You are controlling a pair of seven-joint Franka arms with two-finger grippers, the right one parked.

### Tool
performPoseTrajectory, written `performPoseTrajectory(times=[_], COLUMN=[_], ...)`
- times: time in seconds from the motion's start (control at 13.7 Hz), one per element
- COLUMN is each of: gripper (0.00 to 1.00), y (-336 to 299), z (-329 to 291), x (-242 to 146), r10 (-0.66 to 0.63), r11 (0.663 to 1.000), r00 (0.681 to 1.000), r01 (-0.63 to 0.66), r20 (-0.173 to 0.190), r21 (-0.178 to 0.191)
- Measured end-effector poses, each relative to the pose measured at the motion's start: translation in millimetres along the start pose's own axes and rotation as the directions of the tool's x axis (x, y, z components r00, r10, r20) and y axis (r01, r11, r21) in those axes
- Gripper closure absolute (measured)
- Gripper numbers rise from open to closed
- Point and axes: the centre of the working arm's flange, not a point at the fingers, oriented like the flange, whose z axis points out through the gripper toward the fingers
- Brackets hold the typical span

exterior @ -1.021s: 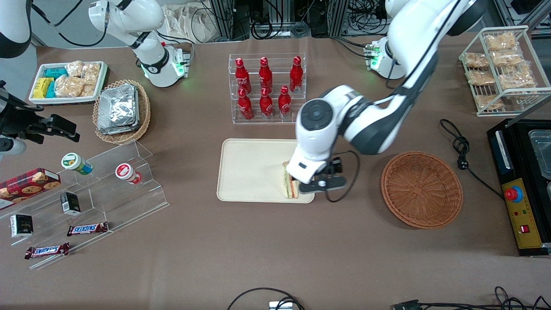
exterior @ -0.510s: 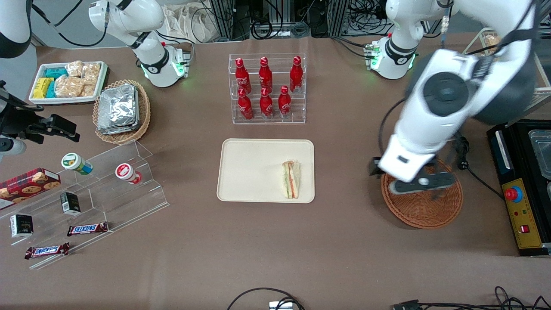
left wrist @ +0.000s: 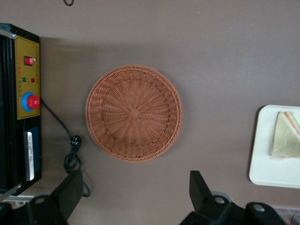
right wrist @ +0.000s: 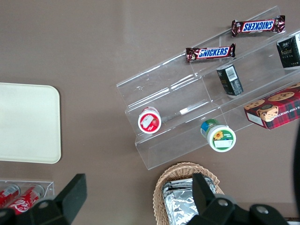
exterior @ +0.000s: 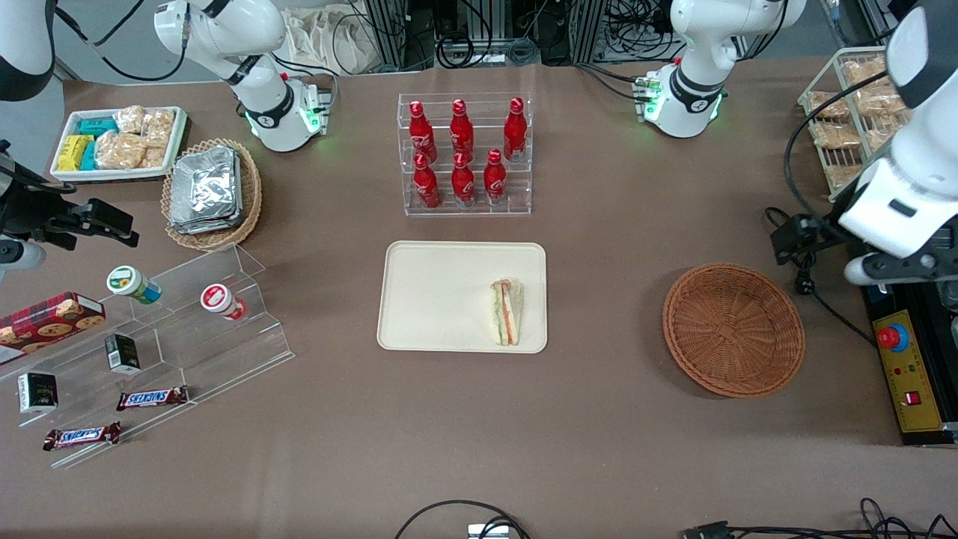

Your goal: Place sandwich from basket to tray

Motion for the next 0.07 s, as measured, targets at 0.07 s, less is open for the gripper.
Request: performPoseTrajectory(times=[0.07], gripper=[0.00], y=[-1.0], z=[-0.7], x=[-2.0], r10=[0.002], r11=[1.000], r00=[1.000], r01=[-0.002], r20=[0.001], r21=[0.001])
